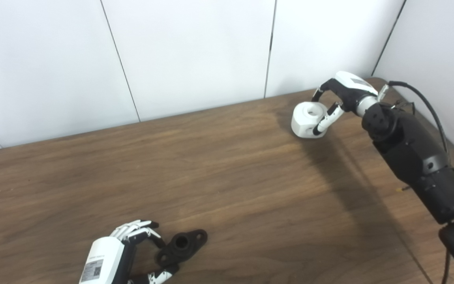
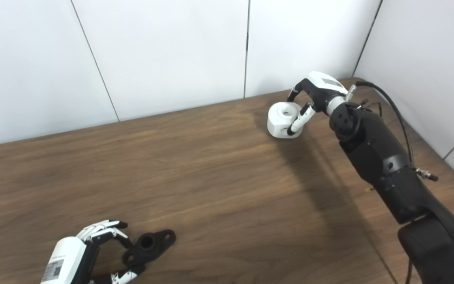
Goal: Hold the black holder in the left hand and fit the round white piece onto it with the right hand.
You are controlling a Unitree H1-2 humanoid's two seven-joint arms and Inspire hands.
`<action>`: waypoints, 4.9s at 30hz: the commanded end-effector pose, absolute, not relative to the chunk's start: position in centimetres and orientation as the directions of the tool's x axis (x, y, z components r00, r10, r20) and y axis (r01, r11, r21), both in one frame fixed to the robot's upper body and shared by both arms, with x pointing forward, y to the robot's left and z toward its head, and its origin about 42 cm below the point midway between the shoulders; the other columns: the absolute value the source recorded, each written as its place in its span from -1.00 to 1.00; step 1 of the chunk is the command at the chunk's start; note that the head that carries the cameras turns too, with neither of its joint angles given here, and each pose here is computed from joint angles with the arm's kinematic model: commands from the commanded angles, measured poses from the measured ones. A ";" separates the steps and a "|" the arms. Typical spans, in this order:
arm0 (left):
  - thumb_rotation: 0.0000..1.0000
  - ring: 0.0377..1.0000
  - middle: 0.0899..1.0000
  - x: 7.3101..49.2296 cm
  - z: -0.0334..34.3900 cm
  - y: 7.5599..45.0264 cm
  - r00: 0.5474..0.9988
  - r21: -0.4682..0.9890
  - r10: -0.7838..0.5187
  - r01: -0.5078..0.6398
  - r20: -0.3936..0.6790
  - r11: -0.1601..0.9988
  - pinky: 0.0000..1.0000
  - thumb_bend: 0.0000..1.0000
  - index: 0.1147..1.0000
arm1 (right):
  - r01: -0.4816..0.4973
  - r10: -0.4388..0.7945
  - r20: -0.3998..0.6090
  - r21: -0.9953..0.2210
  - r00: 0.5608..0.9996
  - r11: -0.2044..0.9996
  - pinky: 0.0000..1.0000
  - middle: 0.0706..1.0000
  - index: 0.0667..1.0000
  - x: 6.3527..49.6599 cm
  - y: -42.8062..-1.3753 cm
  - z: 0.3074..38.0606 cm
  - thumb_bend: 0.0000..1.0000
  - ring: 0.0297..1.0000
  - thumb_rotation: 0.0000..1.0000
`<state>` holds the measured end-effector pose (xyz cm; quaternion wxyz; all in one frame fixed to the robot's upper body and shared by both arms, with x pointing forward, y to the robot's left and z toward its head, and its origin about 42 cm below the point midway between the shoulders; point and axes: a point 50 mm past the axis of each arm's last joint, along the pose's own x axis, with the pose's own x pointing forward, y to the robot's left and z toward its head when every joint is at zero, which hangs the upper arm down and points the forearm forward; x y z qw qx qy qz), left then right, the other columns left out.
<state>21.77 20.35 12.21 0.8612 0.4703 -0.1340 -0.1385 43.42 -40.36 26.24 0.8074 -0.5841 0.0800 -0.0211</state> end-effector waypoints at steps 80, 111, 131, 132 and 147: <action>-0.91 0.72 0.54 21.9 12.6 15.7 0.915 0.781 -0.376 0.341 -0.147 0.524 0.65 0.04 -0.16 | -0.207 0.664 -0.012 -0.954 0.748 0.217 0.92 0.48 -0.11 27.1 -19.7 35.7 0.05 0.80 -0.74; -0.91 0.67 0.50 21.5 12.6 14.8 0.901 0.851 -0.393 0.345 -0.182 0.397 0.69 0.04 -0.16 | -0.214 0.692 -0.012 -0.955 0.722 0.207 0.92 0.48 -0.11 27.8 -18.7 34.2 0.05 0.82 -0.73; -0.91 0.68 0.50 21.6 12.9 14.7 0.900 0.853 -0.390 0.351 -0.194 0.387 0.71 0.04 -0.16 | -0.237 0.703 -0.045 -0.955 0.710 0.178 0.98 0.47 -0.11 27.8 -17.7 33.0 0.05 0.78 -0.73; -0.91 0.68 0.51 21.6 13.0 14.7 0.900 0.852 -0.391 0.352 -0.194 0.387 0.71 0.04 -0.16 | -0.236 0.704 -0.045 -0.955 0.709 0.177 0.98 0.47 -0.11 27.8 -17.7 32.9 0.05 0.78 -0.73; -0.91 0.67 0.51 21.6 13.2 15.0 0.900 0.853 -0.387 0.356 -0.203 0.382 0.68 0.04 -0.16 | -0.243 0.697 -0.067 -0.957 0.714 0.157 0.97 0.48 -0.11 28.0 -17.0 32.0 0.05 0.81 -0.73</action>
